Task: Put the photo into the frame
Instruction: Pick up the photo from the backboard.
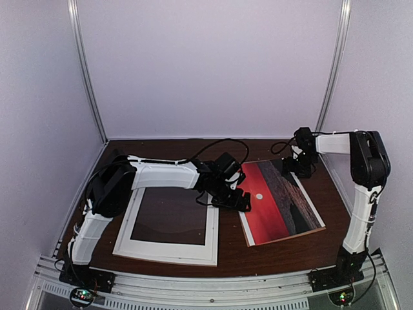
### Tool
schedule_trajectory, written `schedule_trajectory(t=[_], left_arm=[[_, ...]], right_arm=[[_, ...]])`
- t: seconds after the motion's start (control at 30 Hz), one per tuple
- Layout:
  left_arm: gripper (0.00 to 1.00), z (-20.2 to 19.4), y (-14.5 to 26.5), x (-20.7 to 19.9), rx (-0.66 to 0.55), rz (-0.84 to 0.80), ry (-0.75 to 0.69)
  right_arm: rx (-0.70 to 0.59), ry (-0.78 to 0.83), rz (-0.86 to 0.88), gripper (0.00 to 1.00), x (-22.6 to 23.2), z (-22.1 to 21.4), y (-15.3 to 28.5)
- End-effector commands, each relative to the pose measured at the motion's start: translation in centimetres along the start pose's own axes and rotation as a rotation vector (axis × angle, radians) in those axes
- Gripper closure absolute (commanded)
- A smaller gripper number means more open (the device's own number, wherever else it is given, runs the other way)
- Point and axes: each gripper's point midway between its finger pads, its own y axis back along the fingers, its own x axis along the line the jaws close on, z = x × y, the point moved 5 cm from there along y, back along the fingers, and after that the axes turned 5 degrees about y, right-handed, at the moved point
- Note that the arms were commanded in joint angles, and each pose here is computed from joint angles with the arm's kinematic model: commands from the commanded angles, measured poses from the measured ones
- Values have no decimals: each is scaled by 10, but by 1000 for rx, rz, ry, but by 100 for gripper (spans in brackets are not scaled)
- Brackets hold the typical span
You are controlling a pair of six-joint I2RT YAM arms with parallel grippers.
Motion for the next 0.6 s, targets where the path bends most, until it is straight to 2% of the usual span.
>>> schedule_trajectory(t=[0.0, 0.27, 0.57], left_arm=[[9, -14, -9, 26, 65, 84, 20], [9, -16, -10, 26, 71, 83, 22], [9, -17, -11, 27, 74, 82, 22]], right_arm=[[-8, 6, 14, 21, 0, 11, -8], [22, -2, 2, 23, -5, 5, -19], [-19, -18, -1, 23, -13, 14, -15]])
